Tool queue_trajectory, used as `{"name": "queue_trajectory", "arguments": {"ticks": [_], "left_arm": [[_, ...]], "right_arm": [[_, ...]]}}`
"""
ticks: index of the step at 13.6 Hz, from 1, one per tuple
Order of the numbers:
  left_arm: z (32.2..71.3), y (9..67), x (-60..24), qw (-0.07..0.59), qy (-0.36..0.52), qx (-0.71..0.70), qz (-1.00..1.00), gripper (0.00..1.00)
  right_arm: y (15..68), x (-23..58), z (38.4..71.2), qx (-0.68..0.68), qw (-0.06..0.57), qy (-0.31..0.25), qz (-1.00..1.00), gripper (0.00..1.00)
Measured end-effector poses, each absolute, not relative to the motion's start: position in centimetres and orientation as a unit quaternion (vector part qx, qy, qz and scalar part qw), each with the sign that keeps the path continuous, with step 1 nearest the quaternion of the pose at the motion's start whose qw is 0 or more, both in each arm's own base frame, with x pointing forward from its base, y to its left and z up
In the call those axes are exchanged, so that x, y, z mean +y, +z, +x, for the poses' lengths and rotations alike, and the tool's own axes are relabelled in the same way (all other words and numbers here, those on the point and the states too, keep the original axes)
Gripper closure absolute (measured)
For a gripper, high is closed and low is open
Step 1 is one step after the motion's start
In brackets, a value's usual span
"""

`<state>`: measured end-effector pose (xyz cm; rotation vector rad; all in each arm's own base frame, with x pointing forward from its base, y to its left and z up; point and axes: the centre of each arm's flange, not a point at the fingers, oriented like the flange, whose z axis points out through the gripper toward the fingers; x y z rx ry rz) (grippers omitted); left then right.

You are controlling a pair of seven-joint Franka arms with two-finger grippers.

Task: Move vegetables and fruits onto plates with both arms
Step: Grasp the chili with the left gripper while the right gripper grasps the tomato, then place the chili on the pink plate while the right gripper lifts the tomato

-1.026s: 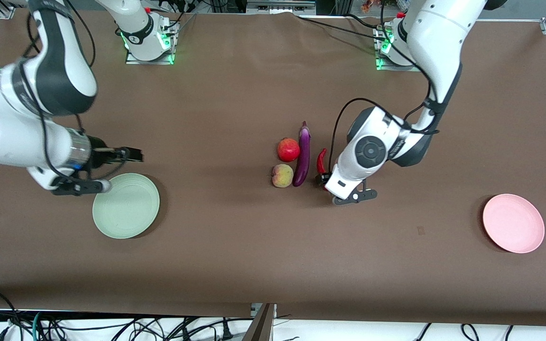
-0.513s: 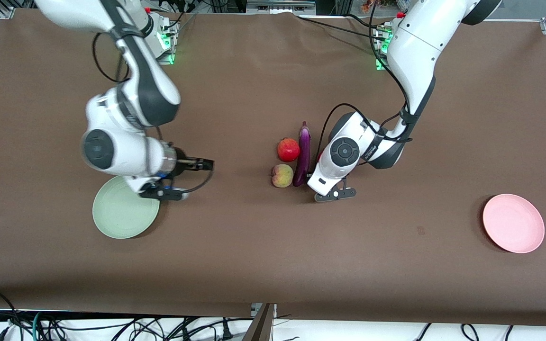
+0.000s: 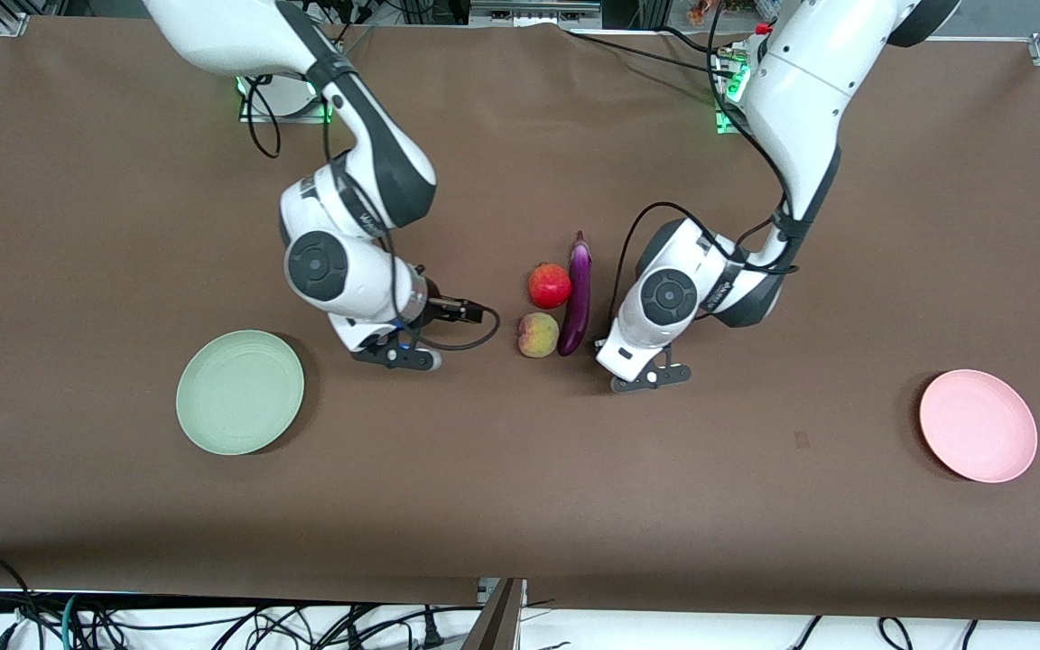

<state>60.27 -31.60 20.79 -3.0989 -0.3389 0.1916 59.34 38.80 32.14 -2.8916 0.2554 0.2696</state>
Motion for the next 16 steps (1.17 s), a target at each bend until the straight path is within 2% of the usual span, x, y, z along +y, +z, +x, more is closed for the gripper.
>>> {"name": "queue_trajectory", "arguments": {"ticks": [4,7,10,13,16], "left_arm": [[63.7,29.7,-23.5,0.025,0.070,-0.078,-0.994,0.72],[66.5,33.6,-15.8,0.037,0.064,-0.020,-0.997,0.72],[68.1,34.0,-8.0,0.082,0.058,0.059,-0.993,0.72],[68.9,33.4,-1.3,0.088,0.066,0.117,-0.987,0.72],[70.1,31.1,7.7,0.101,0.034,0.165,-0.980,0.71]], "right_arm": [[30.0,43.6,57.2,0.107,0.121,0.074,-0.984,0.00],[27.7,48.4,54.3,0.124,0.128,0.056,-0.983,0.00],[24.6,51.8,51.7,0.128,0.118,0.031,-0.984,0.00],[22.2,53.4,50.2,0.128,0.112,0.023,-0.985,0.00],[21.1,53.8,49.5,0.116,0.102,0.021,-0.988,0.00]]}}
